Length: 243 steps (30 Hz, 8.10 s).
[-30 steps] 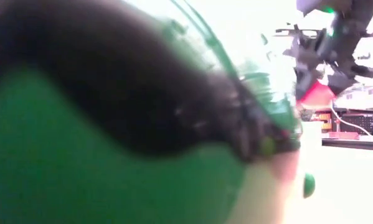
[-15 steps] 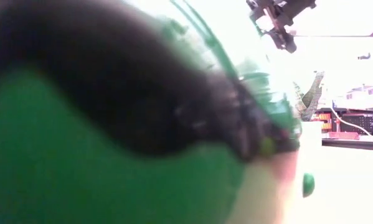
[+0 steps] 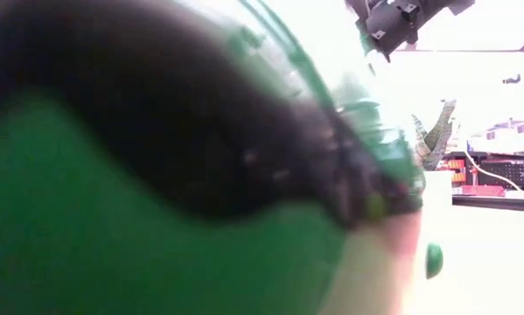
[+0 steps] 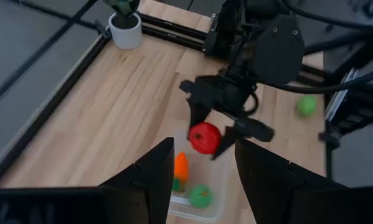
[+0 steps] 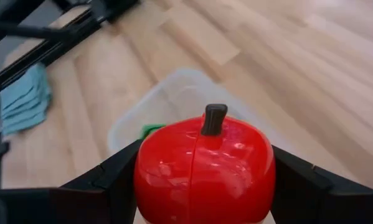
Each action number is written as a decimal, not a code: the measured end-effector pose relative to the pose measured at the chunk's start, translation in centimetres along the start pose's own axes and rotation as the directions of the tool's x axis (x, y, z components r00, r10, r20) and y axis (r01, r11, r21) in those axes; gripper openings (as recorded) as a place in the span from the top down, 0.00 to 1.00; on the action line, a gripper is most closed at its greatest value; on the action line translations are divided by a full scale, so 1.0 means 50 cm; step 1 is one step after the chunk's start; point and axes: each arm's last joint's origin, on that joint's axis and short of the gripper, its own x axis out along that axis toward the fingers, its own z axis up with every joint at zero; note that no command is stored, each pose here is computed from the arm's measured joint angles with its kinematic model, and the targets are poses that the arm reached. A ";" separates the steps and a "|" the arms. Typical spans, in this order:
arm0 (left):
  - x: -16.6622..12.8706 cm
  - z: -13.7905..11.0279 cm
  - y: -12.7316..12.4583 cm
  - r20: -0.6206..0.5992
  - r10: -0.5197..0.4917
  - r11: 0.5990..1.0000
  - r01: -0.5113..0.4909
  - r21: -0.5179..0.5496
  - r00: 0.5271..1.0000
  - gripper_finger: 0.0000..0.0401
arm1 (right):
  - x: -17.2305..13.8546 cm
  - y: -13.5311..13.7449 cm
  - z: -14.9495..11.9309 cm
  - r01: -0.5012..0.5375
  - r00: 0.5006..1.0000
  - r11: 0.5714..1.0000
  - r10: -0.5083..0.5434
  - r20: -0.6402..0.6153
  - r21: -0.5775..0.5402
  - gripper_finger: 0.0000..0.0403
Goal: Pick and placing Produce into tupperware
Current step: Put the red apple into the transparent bin, then put the green melon into the transparent bin
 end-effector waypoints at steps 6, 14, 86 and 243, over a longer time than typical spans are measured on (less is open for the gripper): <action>0.001 0.002 0.004 0.001 0.006 0.986 -0.006 0.168 1.000 0.55 | 0.039 0.001 -0.024 -0.006 0.998 0.999 0.003 -0.066 -0.044 0.32; 0.001 0.001 0.004 0.001 0.006 0.984 -0.006 0.176 1.000 0.56 | 0.080 0.002 -0.047 -0.015 0.994 0.998 0.009 -0.104 -0.055 0.32; -0.008 -0.020 -0.025 -0.096 -0.122 0.975 0.137 0.173 0.988 0.83 | -0.366 0.101 -0.215 -0.543 0.763 0.818 0.388 -0.517 -0.189 0.99; -0.018 -0.005 -0.060 0.027 -0.217 0.962 0.210 0.174 0.976 0.94 | -0.260 0.088 -0.419 -0.024 0.725 0.967 -0.159 -0.671 -0.255 0.53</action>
